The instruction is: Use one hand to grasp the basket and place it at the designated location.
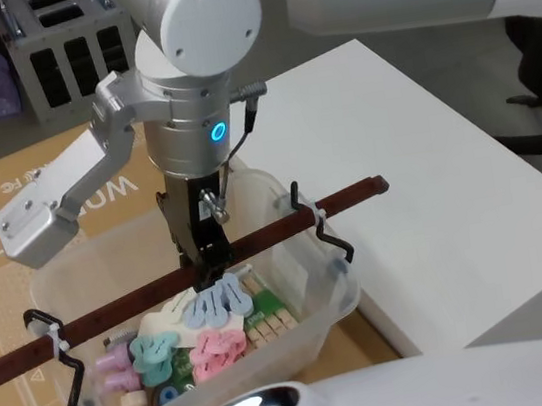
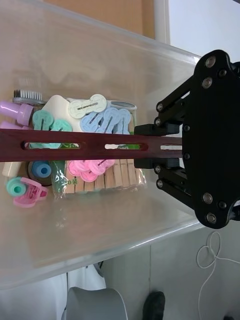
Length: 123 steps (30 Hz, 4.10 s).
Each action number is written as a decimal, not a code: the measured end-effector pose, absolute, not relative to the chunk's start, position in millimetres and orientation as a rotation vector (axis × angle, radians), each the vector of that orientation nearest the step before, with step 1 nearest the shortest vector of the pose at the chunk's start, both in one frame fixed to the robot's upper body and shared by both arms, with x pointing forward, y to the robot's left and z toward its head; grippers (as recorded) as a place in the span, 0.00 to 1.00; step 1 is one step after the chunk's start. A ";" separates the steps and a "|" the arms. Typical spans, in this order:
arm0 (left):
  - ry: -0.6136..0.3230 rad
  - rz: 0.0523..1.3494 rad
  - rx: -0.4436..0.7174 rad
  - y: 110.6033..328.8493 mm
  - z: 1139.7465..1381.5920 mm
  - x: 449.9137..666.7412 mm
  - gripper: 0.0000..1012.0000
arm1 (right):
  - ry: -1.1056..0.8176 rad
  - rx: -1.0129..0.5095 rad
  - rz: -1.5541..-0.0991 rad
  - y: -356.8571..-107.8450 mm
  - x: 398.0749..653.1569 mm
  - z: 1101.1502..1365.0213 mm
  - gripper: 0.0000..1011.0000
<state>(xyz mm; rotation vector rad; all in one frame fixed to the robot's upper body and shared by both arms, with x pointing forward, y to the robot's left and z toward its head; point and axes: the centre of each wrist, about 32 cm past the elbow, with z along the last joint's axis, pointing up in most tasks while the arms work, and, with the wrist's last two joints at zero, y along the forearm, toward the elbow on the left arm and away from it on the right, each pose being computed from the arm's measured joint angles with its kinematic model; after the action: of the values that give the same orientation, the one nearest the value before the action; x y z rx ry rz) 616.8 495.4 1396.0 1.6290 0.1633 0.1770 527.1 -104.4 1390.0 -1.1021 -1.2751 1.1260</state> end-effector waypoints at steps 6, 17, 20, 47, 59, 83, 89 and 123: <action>0.163 0.177 1.629 495.4 1396.1 616.9 0.00 | -1.273 -1.110 1.126 -102.6 526.9 1388.1 0.24; 0.163 0.177 1.629 495.3 1396.0 616.9 0.00 | -1.273 -1.095 1.122 -103.4 531.2 1387.1 0.59; 0.163 0.177 1.629 495.4 1396.1 616.8 0.00 | -1.275 -1.093 1.120 -103.6 531.8 1387.4 0.67; 0.163 0.177 1.629 495.4 1396.1 616.8 0.00 | -1.252 -1.040 1.004 -143.4 551.7 1424.1 0.99; 0.163 0.177 1.629 495.3 1396.0 616.9 0.00 | -1.279 -1.003 0.988 -155.7 546.1 1441.2 0.99; 0.163 0.177 1.629 495.4 1396.0 616.9 0.00 | -1.280 -1.008 0.986 -151.8 545.8 1439.1 0.99; 0.163 0.177 1.629 495.3 1396.0 616.9 0.00 | -1.278 -1.020 1.008 -143.7 544.5 1430.2 0.99; 0.163 0.177 1.629 495.4 1396.1 616.9 0.00 | -1.233 -1.126 1.087 -105.2 546.8 1380.9 0.99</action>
<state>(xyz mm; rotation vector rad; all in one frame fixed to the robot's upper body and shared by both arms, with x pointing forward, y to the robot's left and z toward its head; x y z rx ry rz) 616.9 495.4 1396.1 1.6290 0.1631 0.1770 546.8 -105.2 1380.9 -1.1257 -1.2333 1.0874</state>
